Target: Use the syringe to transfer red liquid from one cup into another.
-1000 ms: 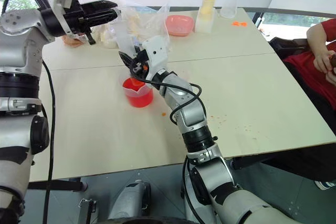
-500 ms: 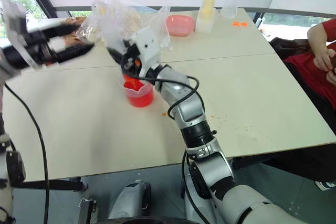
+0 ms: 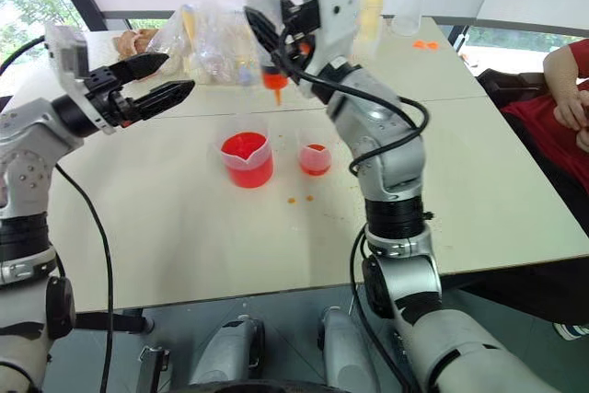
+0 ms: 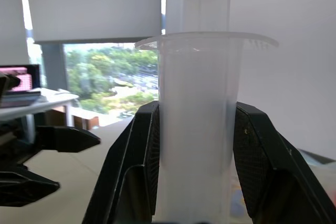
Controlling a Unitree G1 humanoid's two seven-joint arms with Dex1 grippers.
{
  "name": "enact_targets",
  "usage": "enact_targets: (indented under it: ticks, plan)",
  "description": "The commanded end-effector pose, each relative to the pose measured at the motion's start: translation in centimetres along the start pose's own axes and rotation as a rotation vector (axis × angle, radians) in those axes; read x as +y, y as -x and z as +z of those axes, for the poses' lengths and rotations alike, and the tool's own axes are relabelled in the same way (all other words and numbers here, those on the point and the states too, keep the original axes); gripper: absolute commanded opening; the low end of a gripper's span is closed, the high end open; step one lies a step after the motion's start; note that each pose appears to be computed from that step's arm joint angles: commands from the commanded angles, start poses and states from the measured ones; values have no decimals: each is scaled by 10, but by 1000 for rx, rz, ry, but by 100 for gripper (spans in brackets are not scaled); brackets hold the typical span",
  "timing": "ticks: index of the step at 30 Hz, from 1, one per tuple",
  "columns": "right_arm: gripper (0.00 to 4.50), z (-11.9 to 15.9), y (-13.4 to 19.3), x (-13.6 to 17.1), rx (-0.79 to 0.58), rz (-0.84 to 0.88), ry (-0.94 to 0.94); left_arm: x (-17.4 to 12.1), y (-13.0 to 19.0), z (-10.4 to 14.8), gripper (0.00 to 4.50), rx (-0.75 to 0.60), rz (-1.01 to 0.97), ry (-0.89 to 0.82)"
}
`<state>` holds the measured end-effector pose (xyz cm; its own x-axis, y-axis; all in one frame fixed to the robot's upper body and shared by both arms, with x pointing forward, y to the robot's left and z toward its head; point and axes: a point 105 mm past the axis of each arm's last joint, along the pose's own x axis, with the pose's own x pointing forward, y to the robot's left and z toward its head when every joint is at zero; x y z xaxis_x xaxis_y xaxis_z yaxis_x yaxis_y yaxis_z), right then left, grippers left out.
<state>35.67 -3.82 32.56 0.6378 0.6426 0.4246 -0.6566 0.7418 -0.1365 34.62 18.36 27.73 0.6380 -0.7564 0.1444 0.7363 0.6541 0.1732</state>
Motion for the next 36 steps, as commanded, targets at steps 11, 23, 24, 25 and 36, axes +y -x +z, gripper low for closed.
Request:
enact_targets:
  ticks: [11, 23, 24, 25, 36]
  plan:
    - [140, -33, 27, -23, 70, -147, 26, -33, -90, 51, 446, -196, -199, -154]
    - [140, -45, 34, -24, 88, -182, 59, -19, -132, 83, 446, -290, -129, -266]
    - [140, -46, 35, -25, 88, -184, 59, -18, -135, 83, 446, -287, -124, -269]
    - [140, -46, 35, -24, 88, -186, 59, -17, -138, 80, 446, -275, -121, -280]
    - [140, -49, 38, -12, 90, -164, 90, -24, -166, 60, 446, -196, -107, -357]
